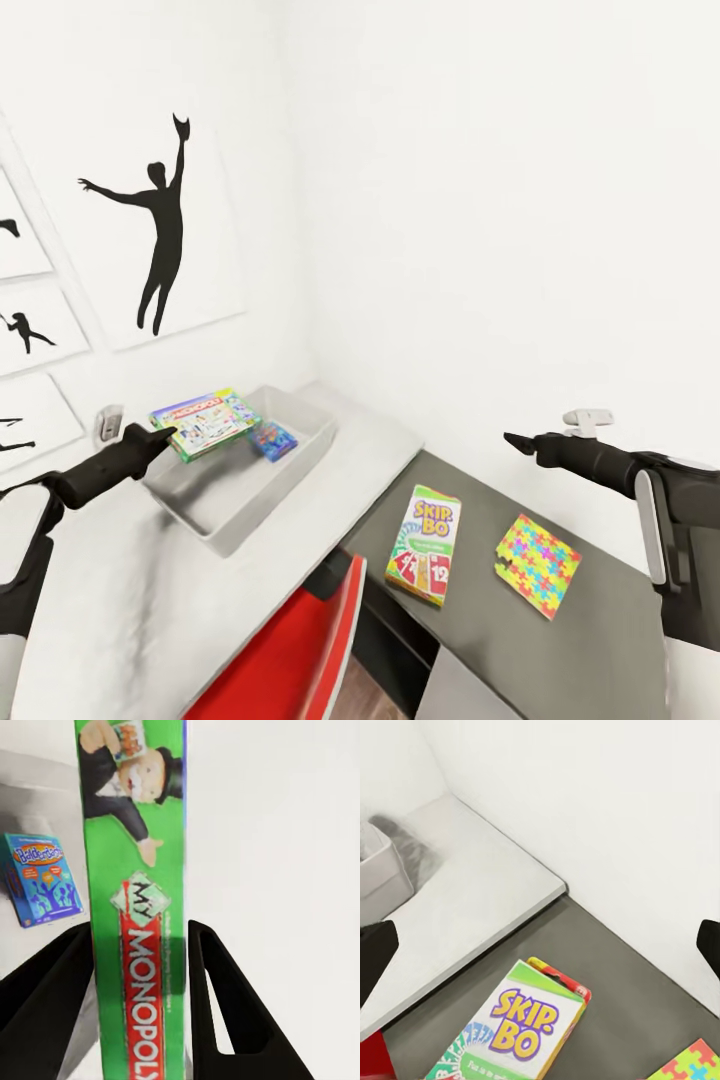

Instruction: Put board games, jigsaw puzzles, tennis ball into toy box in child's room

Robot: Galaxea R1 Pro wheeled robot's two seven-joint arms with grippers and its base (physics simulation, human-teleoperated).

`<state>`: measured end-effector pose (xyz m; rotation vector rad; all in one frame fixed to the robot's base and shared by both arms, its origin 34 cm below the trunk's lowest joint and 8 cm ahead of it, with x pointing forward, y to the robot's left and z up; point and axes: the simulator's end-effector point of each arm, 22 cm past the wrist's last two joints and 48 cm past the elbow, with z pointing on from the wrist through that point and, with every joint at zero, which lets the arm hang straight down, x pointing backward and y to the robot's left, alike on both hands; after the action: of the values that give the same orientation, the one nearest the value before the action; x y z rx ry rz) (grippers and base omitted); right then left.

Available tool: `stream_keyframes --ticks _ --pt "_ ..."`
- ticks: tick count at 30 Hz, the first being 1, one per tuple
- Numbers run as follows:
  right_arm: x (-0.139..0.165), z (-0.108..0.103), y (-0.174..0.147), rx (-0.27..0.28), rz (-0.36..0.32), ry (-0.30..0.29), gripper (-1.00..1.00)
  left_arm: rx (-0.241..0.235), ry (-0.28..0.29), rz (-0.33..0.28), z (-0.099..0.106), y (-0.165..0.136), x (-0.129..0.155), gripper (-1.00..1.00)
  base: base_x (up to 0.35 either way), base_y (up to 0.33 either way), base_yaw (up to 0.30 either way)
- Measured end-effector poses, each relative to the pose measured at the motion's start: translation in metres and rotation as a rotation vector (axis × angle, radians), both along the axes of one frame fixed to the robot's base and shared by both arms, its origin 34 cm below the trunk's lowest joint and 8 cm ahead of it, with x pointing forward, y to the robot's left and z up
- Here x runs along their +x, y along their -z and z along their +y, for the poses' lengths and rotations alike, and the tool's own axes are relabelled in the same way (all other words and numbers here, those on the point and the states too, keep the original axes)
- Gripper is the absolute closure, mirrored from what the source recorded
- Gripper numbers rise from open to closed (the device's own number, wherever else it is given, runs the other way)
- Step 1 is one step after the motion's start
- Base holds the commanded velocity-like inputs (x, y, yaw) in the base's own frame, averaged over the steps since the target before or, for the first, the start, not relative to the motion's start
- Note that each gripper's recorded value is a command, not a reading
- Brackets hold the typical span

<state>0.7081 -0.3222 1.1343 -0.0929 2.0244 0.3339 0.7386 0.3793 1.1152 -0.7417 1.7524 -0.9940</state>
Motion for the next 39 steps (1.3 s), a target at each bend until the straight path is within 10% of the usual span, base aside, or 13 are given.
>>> stream_keyframes --ticks 18,39 --pt "0.001 0.001 -0.001 0.005 -0.001 -0.005 -1.0 -0.125 -0.029 0.117 -0.016 0.056 0.021 1.0 0.022 0.011 0.0" --pt "0.002 0.0 0.014 0.011 0.029 -0.033 -1.0 -0.138 -0.042 0.171 -0.015 0.086 0.024 1.0 0.0 0.0 0.0"
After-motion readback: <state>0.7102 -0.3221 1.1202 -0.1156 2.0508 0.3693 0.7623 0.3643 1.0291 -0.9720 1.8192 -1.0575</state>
